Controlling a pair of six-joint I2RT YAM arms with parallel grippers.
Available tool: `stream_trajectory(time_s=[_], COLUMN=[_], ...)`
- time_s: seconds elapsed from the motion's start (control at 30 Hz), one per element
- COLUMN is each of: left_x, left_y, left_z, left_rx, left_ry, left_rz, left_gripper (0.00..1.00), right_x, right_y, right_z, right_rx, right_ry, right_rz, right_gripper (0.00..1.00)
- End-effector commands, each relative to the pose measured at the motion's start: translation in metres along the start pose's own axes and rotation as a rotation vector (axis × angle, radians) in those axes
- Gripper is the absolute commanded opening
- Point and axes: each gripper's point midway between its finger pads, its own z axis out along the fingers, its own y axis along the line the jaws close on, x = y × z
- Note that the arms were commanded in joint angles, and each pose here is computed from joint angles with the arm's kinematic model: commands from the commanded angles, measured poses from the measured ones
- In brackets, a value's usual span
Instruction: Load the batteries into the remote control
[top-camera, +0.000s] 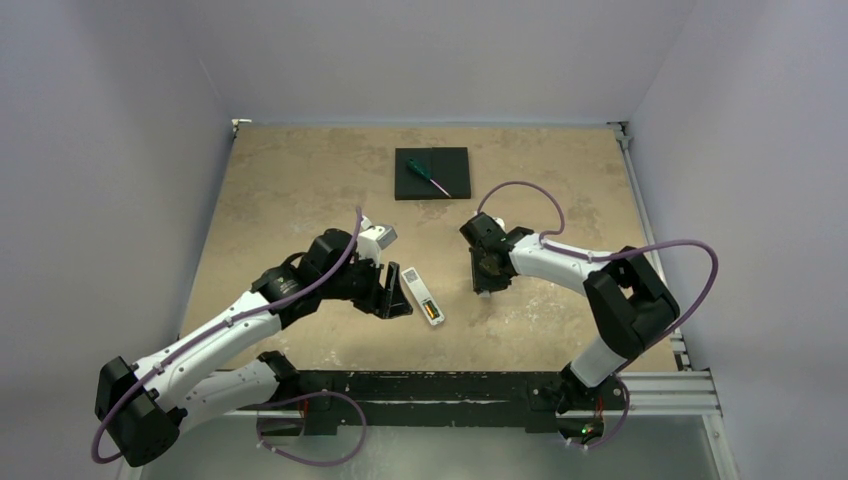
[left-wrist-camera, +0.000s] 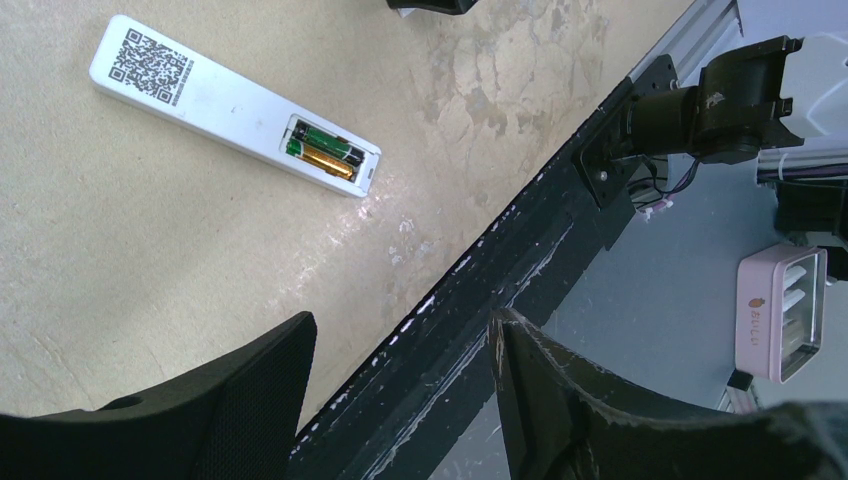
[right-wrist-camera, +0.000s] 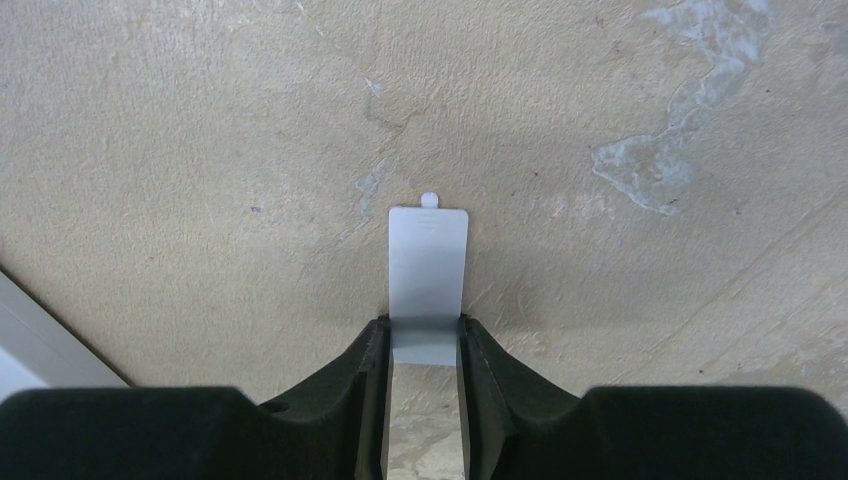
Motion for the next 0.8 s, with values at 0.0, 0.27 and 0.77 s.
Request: stream_trajectory(time_s=[0.0,0.27,0.77], left_x=[-0.004,-0.004,-0.003], left_y=[-0.005,-0.004,-0.001], left_z=[0.001,0.001,0.004], left_rx=[0.028,0.025,0.010], left_ry=[-0.015,-0.016,-0.009], left_rz=[0.039,0.039,0.031], left_gripper=[0.64,0.64,0.64], right_x=[-0.010,-0.004,0.025], right_y=[-0.003,0.004,0.047], right_z=[-0.010,-0.025,-0.058], right_rx=[0.009,-0.030,-0.154], right_ry=[-0.063,-0.080,-0.101], right_rz=[0.015,-0.011,-0.175], right_gripper=[0.24,0.25,0.27])
